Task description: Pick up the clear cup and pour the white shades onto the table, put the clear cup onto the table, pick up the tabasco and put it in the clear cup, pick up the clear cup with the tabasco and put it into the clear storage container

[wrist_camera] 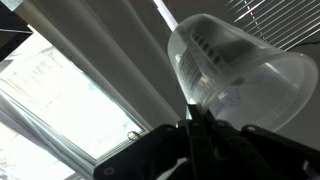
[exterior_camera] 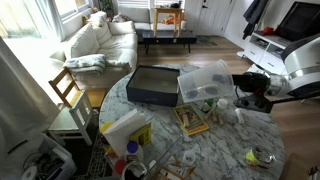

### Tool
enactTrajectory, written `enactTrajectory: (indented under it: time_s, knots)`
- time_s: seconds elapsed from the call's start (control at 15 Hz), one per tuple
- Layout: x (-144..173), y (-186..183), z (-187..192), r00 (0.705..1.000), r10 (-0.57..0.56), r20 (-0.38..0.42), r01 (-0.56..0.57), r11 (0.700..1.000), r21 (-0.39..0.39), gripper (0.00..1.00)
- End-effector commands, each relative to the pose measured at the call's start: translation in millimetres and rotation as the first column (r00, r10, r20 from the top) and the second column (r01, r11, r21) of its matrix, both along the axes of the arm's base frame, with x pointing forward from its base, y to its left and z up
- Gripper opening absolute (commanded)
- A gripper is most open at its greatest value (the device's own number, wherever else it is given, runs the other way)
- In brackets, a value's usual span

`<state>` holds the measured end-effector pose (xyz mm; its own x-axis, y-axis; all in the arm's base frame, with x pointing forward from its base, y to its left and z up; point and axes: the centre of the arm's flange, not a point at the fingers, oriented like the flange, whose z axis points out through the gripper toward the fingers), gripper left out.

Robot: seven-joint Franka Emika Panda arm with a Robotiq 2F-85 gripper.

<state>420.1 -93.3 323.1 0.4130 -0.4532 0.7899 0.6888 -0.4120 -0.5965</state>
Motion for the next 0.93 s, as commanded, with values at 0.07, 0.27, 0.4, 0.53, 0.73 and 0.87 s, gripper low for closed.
enactTrajectory:
  time_s: [0.07, 0.27, 0.4, 0.53, 0.73, 0.87]
  knots:
    - [0, 0, -5, 1.0, -0.003, -0.004, 0.003, 1.0, -0.004, 0.05]
    - [0, 0, -6, 1.0, -0.003, -0.006, 0.003, 1.0, -0.004, 0.01]
    - [2, -6, -14, 0.997, -0.011, 0.078, 0.011, 1.0, 0.007, 0.01]
    - [1, -9, -17, 0.982, -0.01, 0.19, 0.007, 1.0, 0.017, 0.01]
    - [-2, -11, -18, 0.946, -0.001, 0.325, -0.008, 1.0, 0.027, 0.01]
    - [-4, -10, -21, 0.916, -0.002, 0.402, -0.004, 1.0, 0.015, 0.01]
